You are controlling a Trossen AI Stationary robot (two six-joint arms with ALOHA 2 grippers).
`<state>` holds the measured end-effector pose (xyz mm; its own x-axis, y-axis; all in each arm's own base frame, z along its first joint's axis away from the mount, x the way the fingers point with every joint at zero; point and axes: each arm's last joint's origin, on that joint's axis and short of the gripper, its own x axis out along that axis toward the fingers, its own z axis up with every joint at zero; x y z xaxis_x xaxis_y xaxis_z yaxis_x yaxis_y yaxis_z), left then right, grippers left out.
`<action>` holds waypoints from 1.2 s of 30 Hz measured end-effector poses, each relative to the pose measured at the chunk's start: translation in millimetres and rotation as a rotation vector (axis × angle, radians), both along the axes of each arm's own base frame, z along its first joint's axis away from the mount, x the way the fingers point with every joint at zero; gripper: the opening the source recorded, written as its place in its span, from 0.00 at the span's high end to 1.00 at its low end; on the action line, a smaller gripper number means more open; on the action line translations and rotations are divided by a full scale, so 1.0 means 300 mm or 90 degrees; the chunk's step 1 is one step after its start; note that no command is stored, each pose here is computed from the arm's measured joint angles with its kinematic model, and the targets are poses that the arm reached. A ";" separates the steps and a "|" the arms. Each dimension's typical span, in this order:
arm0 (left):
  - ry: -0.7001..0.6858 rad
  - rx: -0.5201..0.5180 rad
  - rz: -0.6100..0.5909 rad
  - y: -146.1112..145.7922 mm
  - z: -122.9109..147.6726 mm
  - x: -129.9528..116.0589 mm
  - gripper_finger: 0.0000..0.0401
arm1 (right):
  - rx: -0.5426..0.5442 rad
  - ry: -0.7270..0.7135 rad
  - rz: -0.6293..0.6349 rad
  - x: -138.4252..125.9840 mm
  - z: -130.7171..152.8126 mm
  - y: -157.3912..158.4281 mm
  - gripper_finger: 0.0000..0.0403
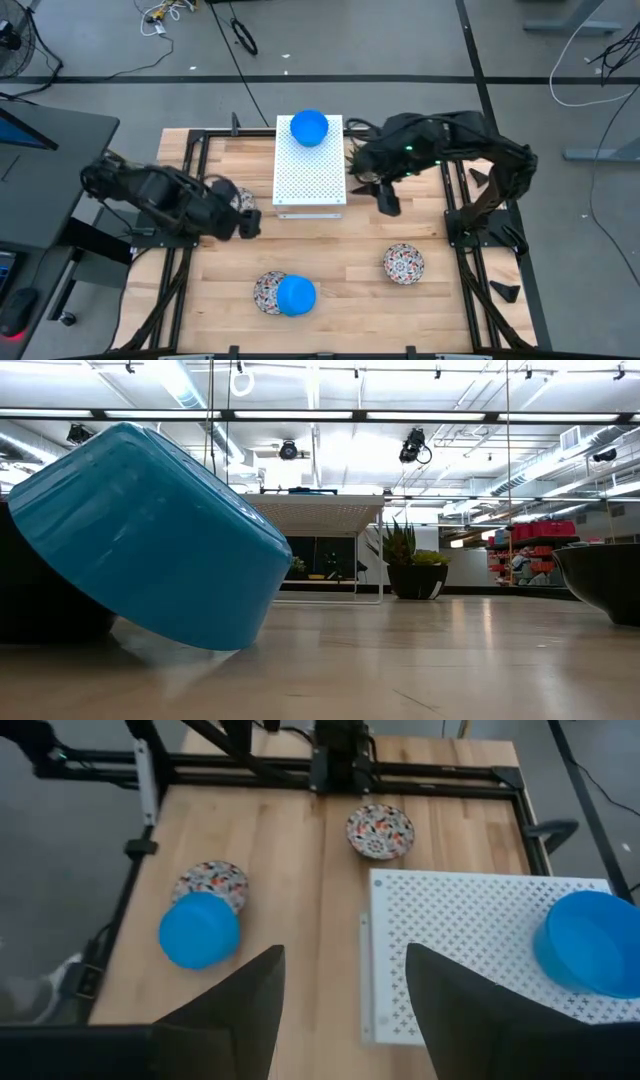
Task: Pick & Place Mini bowls
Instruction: Stack the blue bowl on top of the blue bowl on the shelf
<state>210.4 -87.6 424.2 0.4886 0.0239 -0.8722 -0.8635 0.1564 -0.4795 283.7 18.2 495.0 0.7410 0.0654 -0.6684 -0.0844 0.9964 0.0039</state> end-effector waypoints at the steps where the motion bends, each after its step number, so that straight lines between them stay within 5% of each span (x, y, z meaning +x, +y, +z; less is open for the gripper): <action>1: -0.003 0.001 0.004 -0.015 -0.007 0.012 0.07 | 0.004 -0.005 0.002 -0.013 0.008 0.008 0.47; 18: 0.009 0.051 0.018 -0.319 -0.166 0.094 0.07 | 0.031 -0.031 0.053 -0.089 0.048 0.100 0.47; 36: 0.004 0.123 0.102 -0.465 -0.293 0.094 0.07 | 0.035 -0.030 0.059 -0.092 0.047 0.114 0.47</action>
